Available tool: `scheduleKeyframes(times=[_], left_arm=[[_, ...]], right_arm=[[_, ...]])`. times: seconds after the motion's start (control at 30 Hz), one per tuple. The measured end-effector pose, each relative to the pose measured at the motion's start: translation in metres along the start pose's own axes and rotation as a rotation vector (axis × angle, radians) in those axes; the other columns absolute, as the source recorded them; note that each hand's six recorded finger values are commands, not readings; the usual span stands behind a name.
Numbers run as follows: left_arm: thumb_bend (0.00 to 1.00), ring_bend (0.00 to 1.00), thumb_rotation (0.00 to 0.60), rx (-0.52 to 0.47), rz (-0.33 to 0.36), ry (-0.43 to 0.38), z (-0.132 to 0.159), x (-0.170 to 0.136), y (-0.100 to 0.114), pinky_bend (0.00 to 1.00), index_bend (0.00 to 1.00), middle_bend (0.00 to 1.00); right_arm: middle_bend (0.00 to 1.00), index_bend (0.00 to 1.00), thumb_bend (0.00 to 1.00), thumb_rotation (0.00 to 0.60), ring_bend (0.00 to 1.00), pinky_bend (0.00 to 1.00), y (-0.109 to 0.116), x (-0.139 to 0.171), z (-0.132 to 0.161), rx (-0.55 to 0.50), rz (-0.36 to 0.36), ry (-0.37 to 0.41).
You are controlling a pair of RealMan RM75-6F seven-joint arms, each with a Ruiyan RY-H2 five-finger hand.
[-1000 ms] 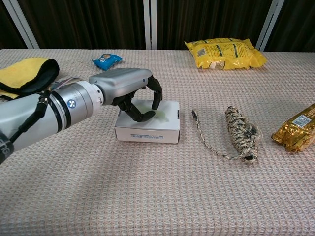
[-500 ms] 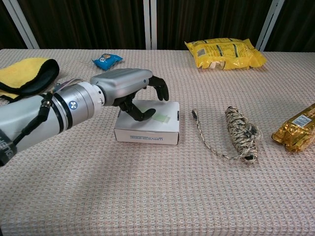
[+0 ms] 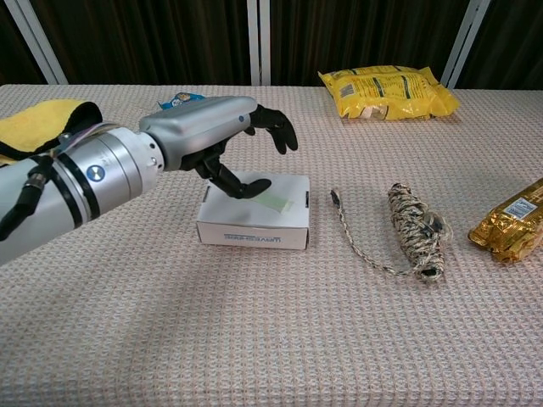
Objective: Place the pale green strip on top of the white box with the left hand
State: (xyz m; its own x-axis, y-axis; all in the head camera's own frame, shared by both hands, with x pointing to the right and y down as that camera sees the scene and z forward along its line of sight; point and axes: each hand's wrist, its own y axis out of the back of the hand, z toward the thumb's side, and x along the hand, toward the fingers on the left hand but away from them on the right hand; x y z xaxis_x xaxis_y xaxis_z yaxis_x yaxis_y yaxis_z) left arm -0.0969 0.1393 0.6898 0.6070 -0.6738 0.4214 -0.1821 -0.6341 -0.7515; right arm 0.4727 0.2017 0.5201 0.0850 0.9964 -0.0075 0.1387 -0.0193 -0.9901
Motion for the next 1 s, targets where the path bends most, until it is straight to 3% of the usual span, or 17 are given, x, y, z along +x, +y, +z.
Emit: scheduleKeyframes(times=[0.07, 0.17, 0.3, 0.33, 0.53, 1.0], left_arm=[[0.05, 0.11, 0.512, -0.02, 0.015, -0.024, 0.001, -0.008, 0.002, 0.2, 0.27, 0.35], [0.01, 0.11, 0.473, -0.06, 0.033, -0.065, 0.003, -0.019, 0.003, 0.2, 0.25, 0.35], [0.0, 0.11, 0.42, -0.095, 0.048, -0.117, 0.003, -0.033, 0.001, 0.2, 0.24, 0.33], [0.0, 0.1, 0.384, -0.096, 0.051, -0.122, 0.001, -0.034, 0.0, 0.2, 0.24, 0.32], [0.0, 0.07, 0.25, -0.109, 0.029, -0.103, -0.016, -0.041, -0.011, 0.18, 0.2, 0.29], [0.0, 0.06, 0.234, -0.063, 0.008, -0.084, -0.027, -0.041, -0.024, 0.18, 0.19, 0.29]], right_arm=[[0.0, 0.0, 0.29, 0.549, 0.0, 0.0, 0.0, -0.001, 0.0, -0.001, -0.001, 0.0], [0.0, 0.0, 0.3, 0.546, 0.0, 0.0, -0.001, -0.001, 0.001, -0.002, 0.001, 0.003], [0.0, 0.0, 0.3, 0.544, 0.0, 0.0, -0.003, -0.001, 0.005, -0.001, 0.008, 0.014], [0.0, 0.0, 0.3, 0.545, 0.0, 0.0, -0.003, -0.001, 0.006, -0.001, 0.009, 0.016], [0.0, 0.0, 0.3, 0.546, 0.0, 0.0, -0.002, 0.0, 0.007, 0.004, 0.01, 0.016], [0.0, 0.0, 0.3, 0.546, 0.0, 0.0, -0.004, 0.001, 0.009, 0.009, 0.017, 0.015]])
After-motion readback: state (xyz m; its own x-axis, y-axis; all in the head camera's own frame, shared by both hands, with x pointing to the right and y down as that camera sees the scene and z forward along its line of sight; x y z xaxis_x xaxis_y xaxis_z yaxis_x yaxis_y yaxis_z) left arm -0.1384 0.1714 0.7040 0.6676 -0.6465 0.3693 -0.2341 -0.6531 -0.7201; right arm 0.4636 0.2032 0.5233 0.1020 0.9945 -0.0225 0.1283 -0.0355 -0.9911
